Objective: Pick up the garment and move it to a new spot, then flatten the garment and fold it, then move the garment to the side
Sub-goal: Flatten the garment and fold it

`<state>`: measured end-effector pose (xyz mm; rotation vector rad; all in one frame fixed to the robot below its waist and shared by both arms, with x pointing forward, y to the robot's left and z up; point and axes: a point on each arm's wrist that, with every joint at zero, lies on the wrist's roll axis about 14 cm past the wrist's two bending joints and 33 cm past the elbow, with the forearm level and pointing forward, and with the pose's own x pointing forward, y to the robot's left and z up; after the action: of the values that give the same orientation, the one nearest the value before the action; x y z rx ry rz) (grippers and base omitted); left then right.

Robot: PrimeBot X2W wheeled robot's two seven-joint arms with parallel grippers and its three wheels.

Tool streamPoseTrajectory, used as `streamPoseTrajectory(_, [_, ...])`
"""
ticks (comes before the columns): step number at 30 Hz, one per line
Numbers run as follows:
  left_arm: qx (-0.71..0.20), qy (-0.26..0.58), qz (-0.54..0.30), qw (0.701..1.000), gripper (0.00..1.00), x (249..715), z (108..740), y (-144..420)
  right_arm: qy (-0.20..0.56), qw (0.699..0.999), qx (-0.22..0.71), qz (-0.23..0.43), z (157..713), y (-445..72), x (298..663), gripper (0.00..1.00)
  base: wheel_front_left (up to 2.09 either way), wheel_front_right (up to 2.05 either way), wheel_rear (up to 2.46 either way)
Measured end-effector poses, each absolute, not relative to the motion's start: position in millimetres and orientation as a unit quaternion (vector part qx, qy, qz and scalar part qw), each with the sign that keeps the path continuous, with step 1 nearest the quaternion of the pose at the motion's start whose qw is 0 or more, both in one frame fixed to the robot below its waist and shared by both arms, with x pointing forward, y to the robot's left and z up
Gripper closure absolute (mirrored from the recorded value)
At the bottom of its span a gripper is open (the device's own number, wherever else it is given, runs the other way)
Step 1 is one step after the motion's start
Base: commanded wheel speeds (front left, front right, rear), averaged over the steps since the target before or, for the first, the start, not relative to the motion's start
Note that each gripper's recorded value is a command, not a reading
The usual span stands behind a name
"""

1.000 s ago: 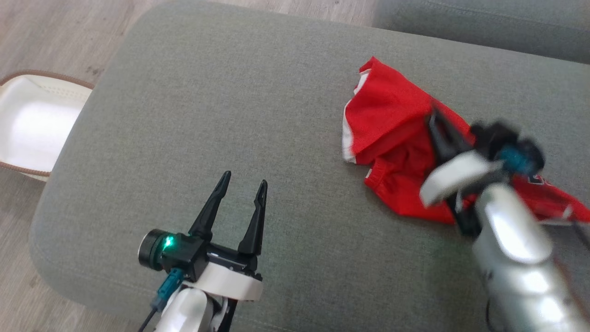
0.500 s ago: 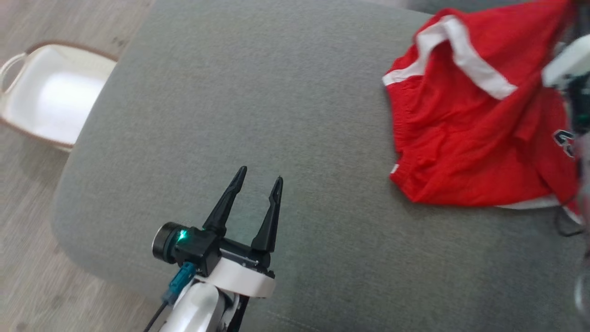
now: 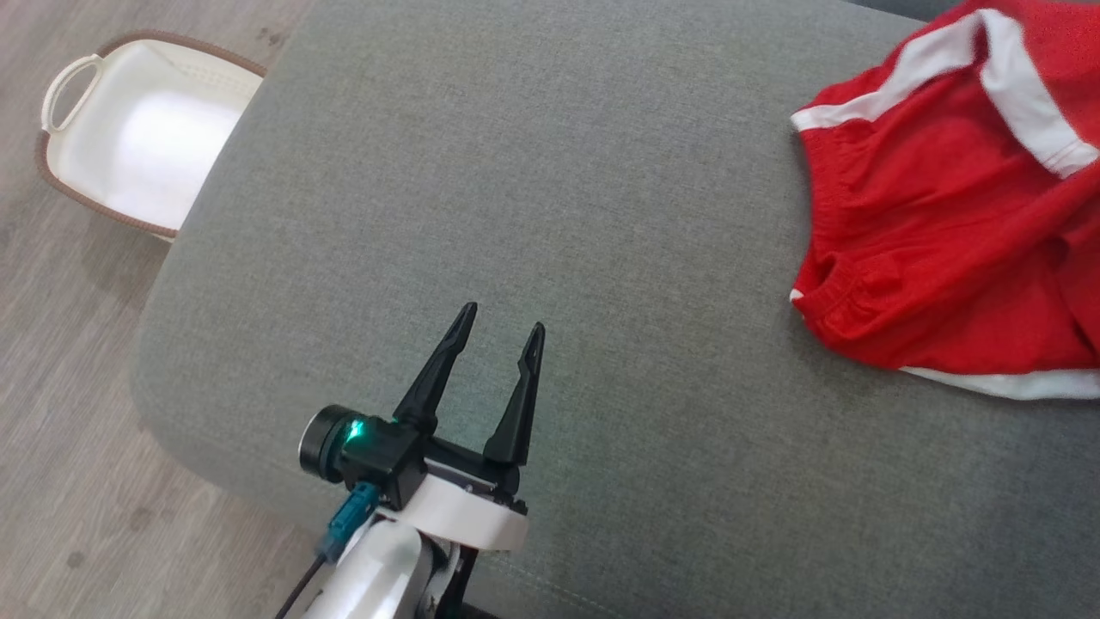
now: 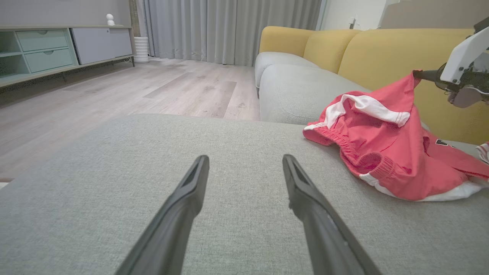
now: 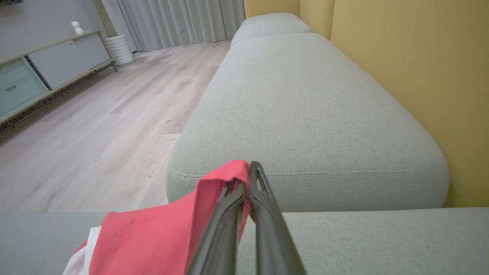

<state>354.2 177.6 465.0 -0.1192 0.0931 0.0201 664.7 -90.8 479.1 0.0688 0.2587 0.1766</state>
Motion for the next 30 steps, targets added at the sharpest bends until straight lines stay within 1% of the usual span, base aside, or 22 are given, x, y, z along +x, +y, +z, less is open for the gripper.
streamPoseTrajectory(1, [-0.060,0.048,0.009,0.997,0.00,354.5,464.1,176.4,0.132,0.987,0.030,0.083,476.8,-95.8,664.9,0.00,0.00,0.00,0.00])
streamPoseTrajectory(5, [-0.060,0.048,0.003,0.997,0.00,357.3,463.7,172.2,0.138,0.988,0.023,0.065,473.7,-109.6,662.8,0.00,0.00,0.00,0.00])
streamPoseTrajectory(8, [-0.061,0.043,-0.006,0.997,0.00,359.9,466.2,167.4,0.136,0.988,0.028,0.062,476.3,-109.5,654.1,0.00,0.00,0.00,0.00])
streamPoseTrajectory(11, [-0.056,0.035,-0.011,0.998,0.00,361.0,471.0,166.3,0.119,0.990,0.034,0.069,483.2,-101.6,642.1,0.00,0.00,0.00,0.00])
streamPoseTrajectory(14, [-0.051,0.020,-0.018,0.998,0.00,362.4,479.8,164.7,0.096,0.991,0.030,0.092,493.4,-85.5,625.4,0.00,0.00,0.00,0.00])
streamPoseTrajectory(20, [-0.049,-0.005,-0.032,0.998,0.00,357.6,493.2,159.5,0.084,0.988,0.022,0.129,501.8,-63.9,580.5,0.00,0.00,0.00,0.00])
streamPoseTrajectory(25, [-0.050,-0.010,-0.049,0.998,0.00,351.0,494.3,149.4,0.023,0.988,0.020,0.151,525.0,-60.2,543.9,0.00,0.00,0.00,0.00])
streamPoseTrajectory(27, [-0.053,-0.014,-0.058,0.997,0.00,349.0,496.2,144.7,0.013,0.986,0.027,0.162,519.9,-61.8,519.2,0.00,0.00,0.00,0.00])
streamPoseTrajectory(30, [-0.053,-0.021,-0.069,0.996,0.00,345.5,499.9,139.3,0.026,0.984,0.055,0.168,495.0,-68.4,472.0,0.00,0.00,0.00,0.00])
